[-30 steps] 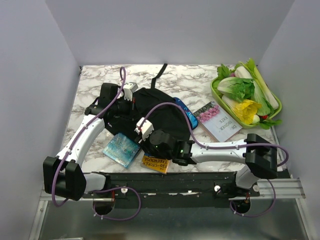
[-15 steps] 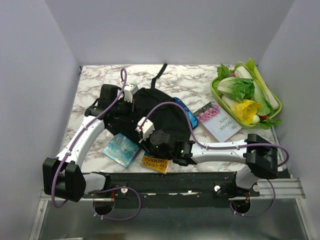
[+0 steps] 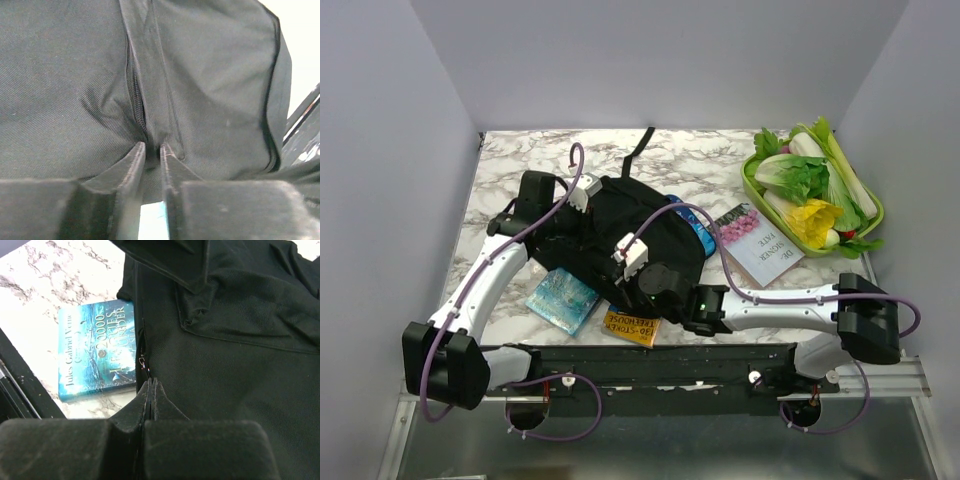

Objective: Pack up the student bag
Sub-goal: Unzip the student bag at the center of the board.

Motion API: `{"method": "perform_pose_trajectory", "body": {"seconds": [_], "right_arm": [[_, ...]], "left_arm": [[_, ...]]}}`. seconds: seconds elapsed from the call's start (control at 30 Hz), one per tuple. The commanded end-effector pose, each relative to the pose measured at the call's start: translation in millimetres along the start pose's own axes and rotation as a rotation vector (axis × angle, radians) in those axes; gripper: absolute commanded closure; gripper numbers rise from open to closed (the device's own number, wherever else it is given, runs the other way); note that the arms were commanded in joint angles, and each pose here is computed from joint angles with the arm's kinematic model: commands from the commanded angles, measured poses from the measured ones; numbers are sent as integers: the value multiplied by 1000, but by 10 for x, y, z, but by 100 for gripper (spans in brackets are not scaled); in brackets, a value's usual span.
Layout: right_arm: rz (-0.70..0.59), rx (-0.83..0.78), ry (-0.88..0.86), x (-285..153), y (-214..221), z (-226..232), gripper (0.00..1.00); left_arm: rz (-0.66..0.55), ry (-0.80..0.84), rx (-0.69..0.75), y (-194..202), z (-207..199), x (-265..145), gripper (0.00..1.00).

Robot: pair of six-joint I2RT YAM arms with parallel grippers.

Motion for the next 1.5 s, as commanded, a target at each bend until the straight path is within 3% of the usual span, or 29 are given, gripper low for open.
{"method": "perform_pose_trajectory", "body": {"seconds": [0.0, 0.23, 0.47, 0.77, 0.83, 0.9, 1.0, 1.2, 1.47], "right_arm": [[-13, 55, 36, -86, 20, -45, 99], [-50, 89, -9, -29, -175, 50, 99], [-63, 101, -171, 162, -372, 315, 99], [-25, 84, -239, 332, -345, 467, 96], [-7, 78, -254, 387, -327, 506, 89], [13, 64, -276, 437, -322, 554, 72], [36, 45, -280, 505, -322, 609, 57], [-17, 33, -198, 374, -467, 486, 39], [-43, 35, -110, 142, -504, 241, 37]], "left_arm": [[-16, 37, 179, -77, -96, -219, 69], [-12, 144, 263, -32, -208, -316, 64], [-18, 52, 161, 61, -87, -215, 71], [-69, -71, -21, -6, 155, -176, 71], [-68, -52, -26, 13, 153, -150, 71], [-68, -41, -32, 22, 154, -132, 71], [-72, -29, -30, 13, 148, -130, 71], [-70, -33, -13, 3, 149, -146, 71], [-75, -34, -8, -16, 142, -161, 71]]}}
Point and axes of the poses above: each gripper's point midway between its finger pads, its own x axis out along the fingers, its own z axis along the line the jaws close on, y = z × x, the point moved 10 cm from there along -x, back along the fingers, and after that the axes turned 3 degrees about x, right-handed, at the moved point
